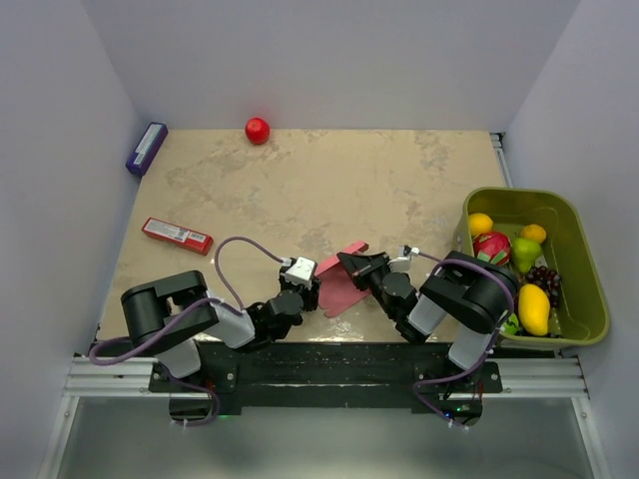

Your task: Fold the paper box

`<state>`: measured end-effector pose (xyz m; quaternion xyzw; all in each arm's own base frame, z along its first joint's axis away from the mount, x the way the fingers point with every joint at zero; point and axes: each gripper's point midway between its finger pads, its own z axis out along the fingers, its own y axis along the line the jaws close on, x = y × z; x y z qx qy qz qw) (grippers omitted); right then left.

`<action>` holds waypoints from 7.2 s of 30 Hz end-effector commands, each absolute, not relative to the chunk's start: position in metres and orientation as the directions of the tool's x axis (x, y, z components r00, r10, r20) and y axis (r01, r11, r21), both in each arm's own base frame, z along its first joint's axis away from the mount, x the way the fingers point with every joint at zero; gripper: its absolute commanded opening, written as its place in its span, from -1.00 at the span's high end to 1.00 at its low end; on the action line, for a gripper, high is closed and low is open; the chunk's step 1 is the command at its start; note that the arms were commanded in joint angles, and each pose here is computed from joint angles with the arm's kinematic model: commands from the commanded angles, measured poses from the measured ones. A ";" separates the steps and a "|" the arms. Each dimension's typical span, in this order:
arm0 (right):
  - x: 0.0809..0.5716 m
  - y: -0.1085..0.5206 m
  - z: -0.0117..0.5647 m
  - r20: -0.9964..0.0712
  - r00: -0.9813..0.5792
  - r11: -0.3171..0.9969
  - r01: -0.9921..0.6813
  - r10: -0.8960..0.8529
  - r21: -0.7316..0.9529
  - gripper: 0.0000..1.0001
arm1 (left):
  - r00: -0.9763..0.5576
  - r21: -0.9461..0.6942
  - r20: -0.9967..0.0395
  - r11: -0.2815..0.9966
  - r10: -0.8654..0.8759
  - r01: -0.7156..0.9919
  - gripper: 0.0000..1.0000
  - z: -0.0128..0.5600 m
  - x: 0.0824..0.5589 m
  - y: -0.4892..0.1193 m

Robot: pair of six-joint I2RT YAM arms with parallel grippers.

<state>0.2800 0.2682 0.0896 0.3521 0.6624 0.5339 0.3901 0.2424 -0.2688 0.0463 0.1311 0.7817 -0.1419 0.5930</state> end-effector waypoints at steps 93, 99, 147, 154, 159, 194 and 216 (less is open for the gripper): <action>0.269 0.261 0.059 -0.343 -0.465 0.499 0.269 0.816 0.824 1.00 | -0.091 -0.022 -0.996 0.970 0.000 0.241 0.17 0.083 0.278 -0.280; 0.268 0.262 0.058 -0.340 -0.470 0.500 0.273 0.815 0.822 1.00 | -0.086 -0.021 -0.996 0.974 -0.002 0.227 0.06 0.083 0.283 -0.276; 0.211 0.212 0.130 -0.669 -0.618 0.819 -0.069 0.413 0.570 -0.50 | -0.518 -0.182 -0.850 0.871 0.094 0.456 1.00 0.028 0.243 -0.270; 0.200 0.166 0.141 -0.758 -0.629 0.952 -0.093 0.171 0.292 -0.51 | -0.606 -0.275 -0.782 0.793 0.145 0.544 1.00 0.029 0.222 -0.268; 0.200 0.174 0.137 -0.772 -0.635 0.956 -0.206 0.032 0.209 -0.44 | -0.631 -0.323 -0.762 0.758 0.147 0.566 1.00 0.036 0.215 -0.268; 0.199 0.195 0.092 -0.776 -0.630 0.974 -0.196 -0.035 0.115 1.00 | -0.641 -0.252 -0.751 0.826 0.162 0.504 1.00 0.019 0.218 -0.237; 0.197 0.173 0.110 -0.805 -0.584 0.986 -0.039 0.107 0.159 1.00 | -0.673 0.096 -0.707 0.972 0.217 0.213 1.00 0.005 0.220 -0.189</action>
